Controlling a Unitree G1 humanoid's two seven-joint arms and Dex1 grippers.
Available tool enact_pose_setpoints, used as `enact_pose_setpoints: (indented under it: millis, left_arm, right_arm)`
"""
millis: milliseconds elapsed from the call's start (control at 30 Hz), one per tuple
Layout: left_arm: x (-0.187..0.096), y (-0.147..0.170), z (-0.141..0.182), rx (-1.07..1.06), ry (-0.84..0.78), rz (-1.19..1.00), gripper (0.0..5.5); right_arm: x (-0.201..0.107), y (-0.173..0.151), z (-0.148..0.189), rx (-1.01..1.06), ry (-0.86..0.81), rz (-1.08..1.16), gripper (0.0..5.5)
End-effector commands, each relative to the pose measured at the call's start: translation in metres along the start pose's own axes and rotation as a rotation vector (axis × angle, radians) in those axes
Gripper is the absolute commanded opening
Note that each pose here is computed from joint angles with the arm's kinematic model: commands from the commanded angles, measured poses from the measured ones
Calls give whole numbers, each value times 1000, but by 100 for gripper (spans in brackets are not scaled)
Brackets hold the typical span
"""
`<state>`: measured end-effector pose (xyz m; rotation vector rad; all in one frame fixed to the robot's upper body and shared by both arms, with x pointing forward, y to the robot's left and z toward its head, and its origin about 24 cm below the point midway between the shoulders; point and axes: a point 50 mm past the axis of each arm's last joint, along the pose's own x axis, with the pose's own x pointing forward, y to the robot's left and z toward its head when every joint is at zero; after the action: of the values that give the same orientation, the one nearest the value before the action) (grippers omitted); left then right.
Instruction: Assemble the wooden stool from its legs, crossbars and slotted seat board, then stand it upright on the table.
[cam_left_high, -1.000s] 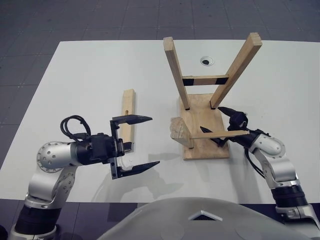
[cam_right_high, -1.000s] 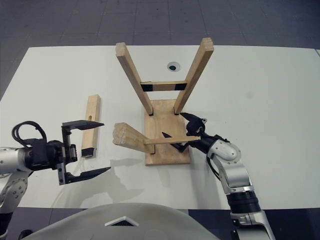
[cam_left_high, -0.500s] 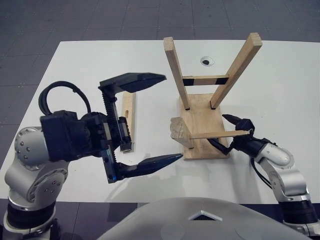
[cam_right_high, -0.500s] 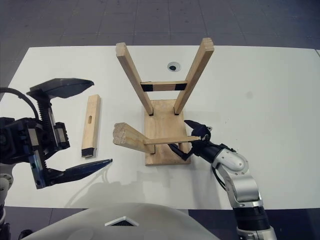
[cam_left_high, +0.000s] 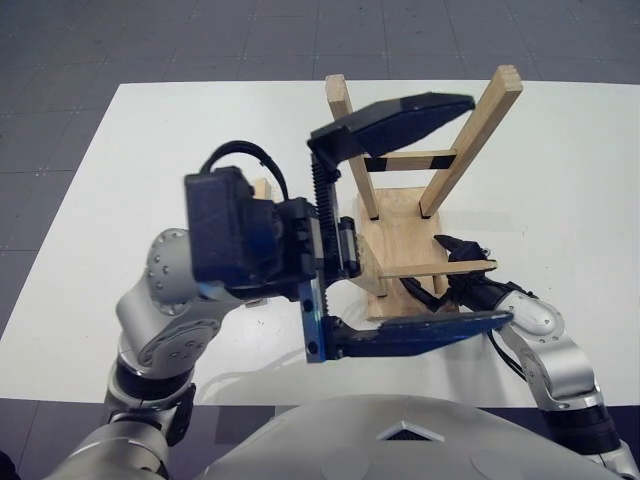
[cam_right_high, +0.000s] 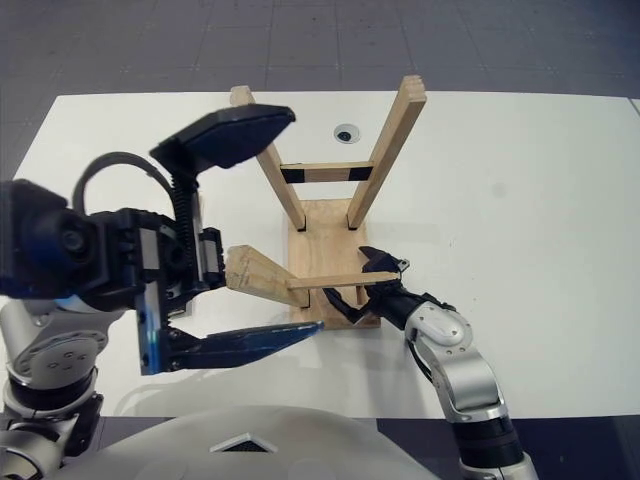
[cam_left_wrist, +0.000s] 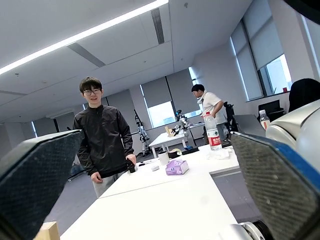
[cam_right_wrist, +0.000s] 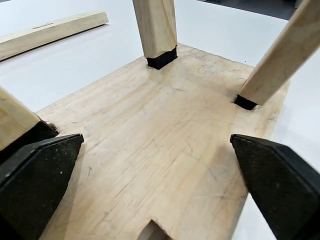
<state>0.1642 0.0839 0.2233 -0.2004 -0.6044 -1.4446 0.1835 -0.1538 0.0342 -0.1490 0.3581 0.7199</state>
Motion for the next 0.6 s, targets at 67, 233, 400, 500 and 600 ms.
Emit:
enact_pose_setpoints:
  millis: [67, 233, 400, 500, 600]
  left_arm:
    - [-1, 7, -19, -57, 6, 30, 547]
    - [1, 8, -20, -27, 5, 27, 547]
    - [10, 12, 8, 98, -53, -7, 547]
    - [15, 13, 20, 150, -67, -40, 547]
    - [17, 11, 23, 158, -66, -58, 547]
  right_arm:
    - [-1, 15, -19, 24, 125, 22, 550]
    - [-2, 15, -18, 25, 125, 13, 550]
    - [-1, 13, -19, 22, 127, 10, 550]
    - [-1, 14, -21, 26, 150, 14, 550]
    - [0, 18, -35, 9, 278, 3, 550]
